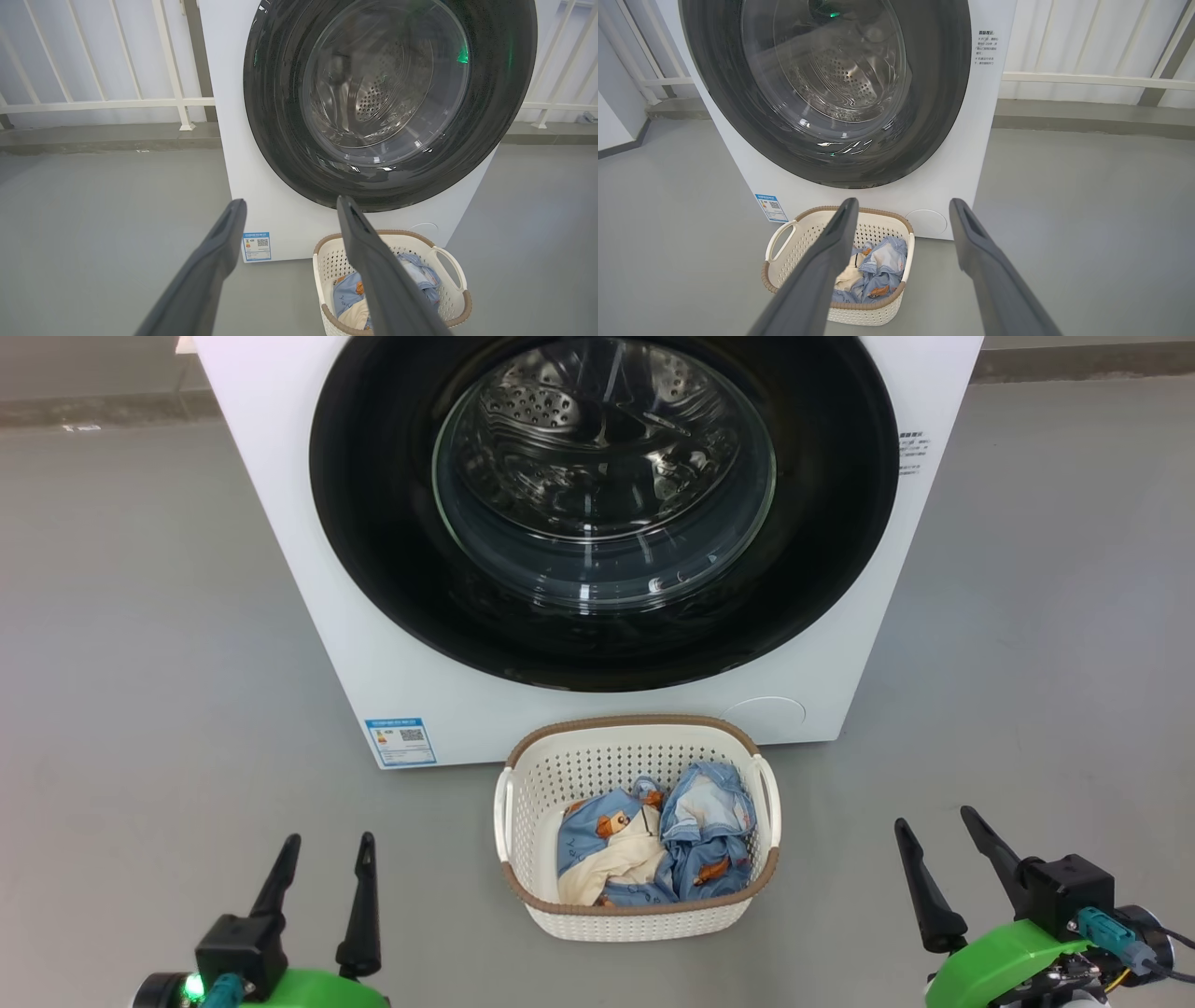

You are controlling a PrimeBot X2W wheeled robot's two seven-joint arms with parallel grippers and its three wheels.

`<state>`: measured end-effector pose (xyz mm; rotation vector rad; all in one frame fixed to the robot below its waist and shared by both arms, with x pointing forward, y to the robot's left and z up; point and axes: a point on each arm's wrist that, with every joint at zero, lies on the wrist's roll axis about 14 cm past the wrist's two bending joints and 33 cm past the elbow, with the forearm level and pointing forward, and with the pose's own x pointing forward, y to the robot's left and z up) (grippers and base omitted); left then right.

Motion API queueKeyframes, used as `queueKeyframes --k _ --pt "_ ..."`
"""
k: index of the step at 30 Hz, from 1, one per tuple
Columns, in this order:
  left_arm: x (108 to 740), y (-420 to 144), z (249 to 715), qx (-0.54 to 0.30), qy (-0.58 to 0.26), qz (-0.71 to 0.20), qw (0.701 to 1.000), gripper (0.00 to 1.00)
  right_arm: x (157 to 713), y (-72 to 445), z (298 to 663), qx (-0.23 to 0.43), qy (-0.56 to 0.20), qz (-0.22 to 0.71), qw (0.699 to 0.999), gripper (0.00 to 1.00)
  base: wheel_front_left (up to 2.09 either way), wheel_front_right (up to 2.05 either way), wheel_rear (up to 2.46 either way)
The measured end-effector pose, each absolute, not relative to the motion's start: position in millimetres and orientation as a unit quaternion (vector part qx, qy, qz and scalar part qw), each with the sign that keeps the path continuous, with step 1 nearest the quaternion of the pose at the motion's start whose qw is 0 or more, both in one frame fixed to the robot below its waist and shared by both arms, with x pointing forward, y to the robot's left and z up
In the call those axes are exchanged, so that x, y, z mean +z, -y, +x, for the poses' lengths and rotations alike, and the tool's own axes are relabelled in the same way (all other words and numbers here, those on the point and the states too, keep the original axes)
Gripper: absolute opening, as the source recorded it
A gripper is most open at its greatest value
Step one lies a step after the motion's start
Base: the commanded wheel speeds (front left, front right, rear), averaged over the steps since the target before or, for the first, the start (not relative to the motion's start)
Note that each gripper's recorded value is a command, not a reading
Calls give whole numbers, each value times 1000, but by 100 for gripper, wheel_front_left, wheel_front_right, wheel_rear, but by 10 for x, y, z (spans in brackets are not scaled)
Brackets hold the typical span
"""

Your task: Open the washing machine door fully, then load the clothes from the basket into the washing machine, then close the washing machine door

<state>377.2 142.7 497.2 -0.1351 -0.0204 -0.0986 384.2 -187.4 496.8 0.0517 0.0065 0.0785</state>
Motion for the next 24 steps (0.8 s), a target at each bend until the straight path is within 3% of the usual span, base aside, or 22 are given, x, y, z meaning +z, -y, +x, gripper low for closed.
queueKeyframes --k 7,24 --pt "4942 -1383 3773 -60 12 -30 998 100 4986 1857 3845 47 3 -15 999 100 0 0 0" --pt "4935 -1393 3786 -57 10 -26 998 100 5004 1855 3854 47 8 -14 999 100 0 0 0"
